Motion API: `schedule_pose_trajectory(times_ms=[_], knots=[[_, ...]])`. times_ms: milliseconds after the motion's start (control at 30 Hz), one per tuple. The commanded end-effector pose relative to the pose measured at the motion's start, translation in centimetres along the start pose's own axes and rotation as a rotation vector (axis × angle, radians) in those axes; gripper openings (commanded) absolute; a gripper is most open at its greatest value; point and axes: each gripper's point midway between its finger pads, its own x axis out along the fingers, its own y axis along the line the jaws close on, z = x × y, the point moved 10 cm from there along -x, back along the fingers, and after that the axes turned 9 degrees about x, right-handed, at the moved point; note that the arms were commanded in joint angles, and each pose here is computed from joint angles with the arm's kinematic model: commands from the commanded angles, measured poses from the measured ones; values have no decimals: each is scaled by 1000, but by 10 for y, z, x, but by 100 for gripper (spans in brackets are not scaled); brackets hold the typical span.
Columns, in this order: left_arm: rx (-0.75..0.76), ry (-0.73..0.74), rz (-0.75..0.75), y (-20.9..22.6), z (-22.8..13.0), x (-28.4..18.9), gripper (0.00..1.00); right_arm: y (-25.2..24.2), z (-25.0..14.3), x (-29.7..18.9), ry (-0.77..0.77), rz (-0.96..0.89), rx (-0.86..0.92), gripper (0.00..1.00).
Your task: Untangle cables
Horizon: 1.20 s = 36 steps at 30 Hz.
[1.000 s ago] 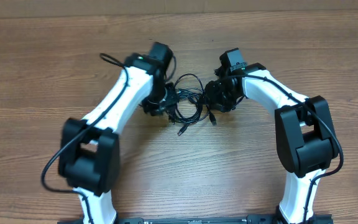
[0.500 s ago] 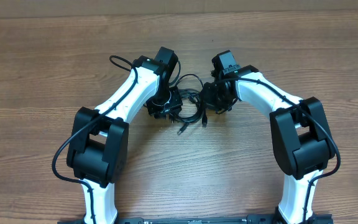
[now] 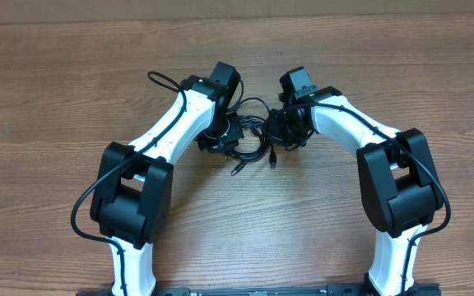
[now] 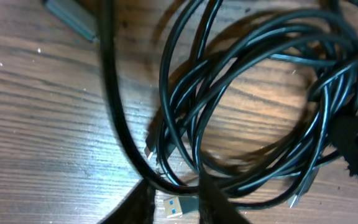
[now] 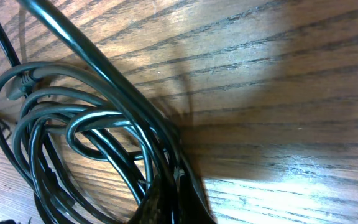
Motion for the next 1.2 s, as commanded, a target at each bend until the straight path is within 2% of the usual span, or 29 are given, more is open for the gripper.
schedule_pose_trajectory(times_ms=[0, 200, 567, 633, 667, 767, 933, 1167], knots=[[-4, -21, 17, -2, 3, 2, 19, -6, -2, 1, -15, -37, 8, 4], [-4, -22, 19, -2, 3, 2, 25, -6, -2, 1, -15, -37, 8, 4], [-38, -56, 60, 4, 3, 14, 24, -5, -2, 1, -15, -36, 8, 4], [-54, -62, 53, 5, 3, 17, 17, -5, -2, 1, -15, -36, 7, 4], [-53, -67, 50, 4, 4, 17, 4, -5, -2, 1, -15, -36, 7, 4], [-56, -85, 38, 4, 7, 11, 4, -5, -2, 1, -16, -36, 7, 4], [-65, -98, -5, 6, 17, -18, 4, -5, -2, 1, -16, -36, 7, 4], [-25, -168, -117, 12, 26, -89, 4, -5, -2, 1, -17, -36, 7, 4]])
